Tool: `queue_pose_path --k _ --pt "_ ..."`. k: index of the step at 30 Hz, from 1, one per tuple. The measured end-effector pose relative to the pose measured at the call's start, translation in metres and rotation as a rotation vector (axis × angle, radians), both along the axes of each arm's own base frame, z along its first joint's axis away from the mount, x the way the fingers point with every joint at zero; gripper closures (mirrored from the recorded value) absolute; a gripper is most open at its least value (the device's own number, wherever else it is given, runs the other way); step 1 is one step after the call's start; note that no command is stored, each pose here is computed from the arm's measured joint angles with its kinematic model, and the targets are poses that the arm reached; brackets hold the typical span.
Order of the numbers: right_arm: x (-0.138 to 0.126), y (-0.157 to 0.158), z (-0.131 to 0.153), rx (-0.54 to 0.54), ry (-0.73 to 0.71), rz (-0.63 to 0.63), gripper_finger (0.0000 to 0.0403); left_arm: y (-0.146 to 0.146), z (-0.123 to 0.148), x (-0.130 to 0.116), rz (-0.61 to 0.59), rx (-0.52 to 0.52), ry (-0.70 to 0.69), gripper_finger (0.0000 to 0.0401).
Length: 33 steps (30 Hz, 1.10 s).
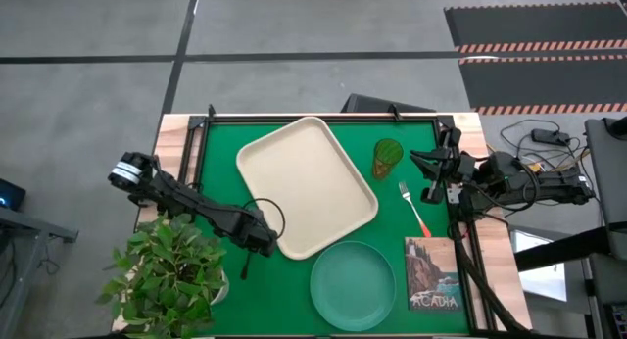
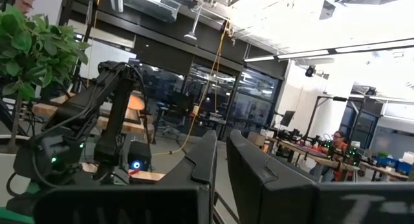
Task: Pick and place plate/cup/fork/spoon on tray
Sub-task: Put the black spoon on the top left of the white tray
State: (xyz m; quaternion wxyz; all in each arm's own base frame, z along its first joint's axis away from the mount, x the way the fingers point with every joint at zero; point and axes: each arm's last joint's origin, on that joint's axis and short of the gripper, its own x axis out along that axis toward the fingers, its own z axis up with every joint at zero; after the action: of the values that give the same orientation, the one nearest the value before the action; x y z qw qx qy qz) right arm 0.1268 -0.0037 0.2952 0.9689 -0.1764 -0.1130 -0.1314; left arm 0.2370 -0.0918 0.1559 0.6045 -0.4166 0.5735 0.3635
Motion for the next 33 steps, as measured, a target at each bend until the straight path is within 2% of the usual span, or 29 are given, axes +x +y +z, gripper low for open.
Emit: queue_pose_path --k 6,12,19,23,28,33 --pt "0.0 0.0 0.0 0.0 0.002 0.0 0.0376 -0.003 -0.008 0.001 -0.013 0.027 0.027 0.0327" --pt "0.001 0.0 -0.001 0.0 0.009 0.0 0.0376 -0.005 -0.006 0.0 -0.026 0.036 0.005 0.0392" --pt "0.001 0.0 -0.002 0.003 0.023 0.001 0.0376 0.001 0.009 -0.011 -0.05 0.087 -0.001 0.0399" --pt "0.002 0.0 -0.003 0.002 0.028 0.002 0.0376 0.005 0.03 -0.014 -0.131 0.123 -0.137 0.0399" --pt "0.002 0.0 -0.003 0.001 0.034 0.005 0.0376 0.014 0.067 -0.02 -0.231 0.18 -0.377 0.04" --pt "0.012 0.002 -0.009 -0.027 0.087 0.066 0.0376 0.026 0.102 -0.019 -0.34 0.306 -0.667 0.04"
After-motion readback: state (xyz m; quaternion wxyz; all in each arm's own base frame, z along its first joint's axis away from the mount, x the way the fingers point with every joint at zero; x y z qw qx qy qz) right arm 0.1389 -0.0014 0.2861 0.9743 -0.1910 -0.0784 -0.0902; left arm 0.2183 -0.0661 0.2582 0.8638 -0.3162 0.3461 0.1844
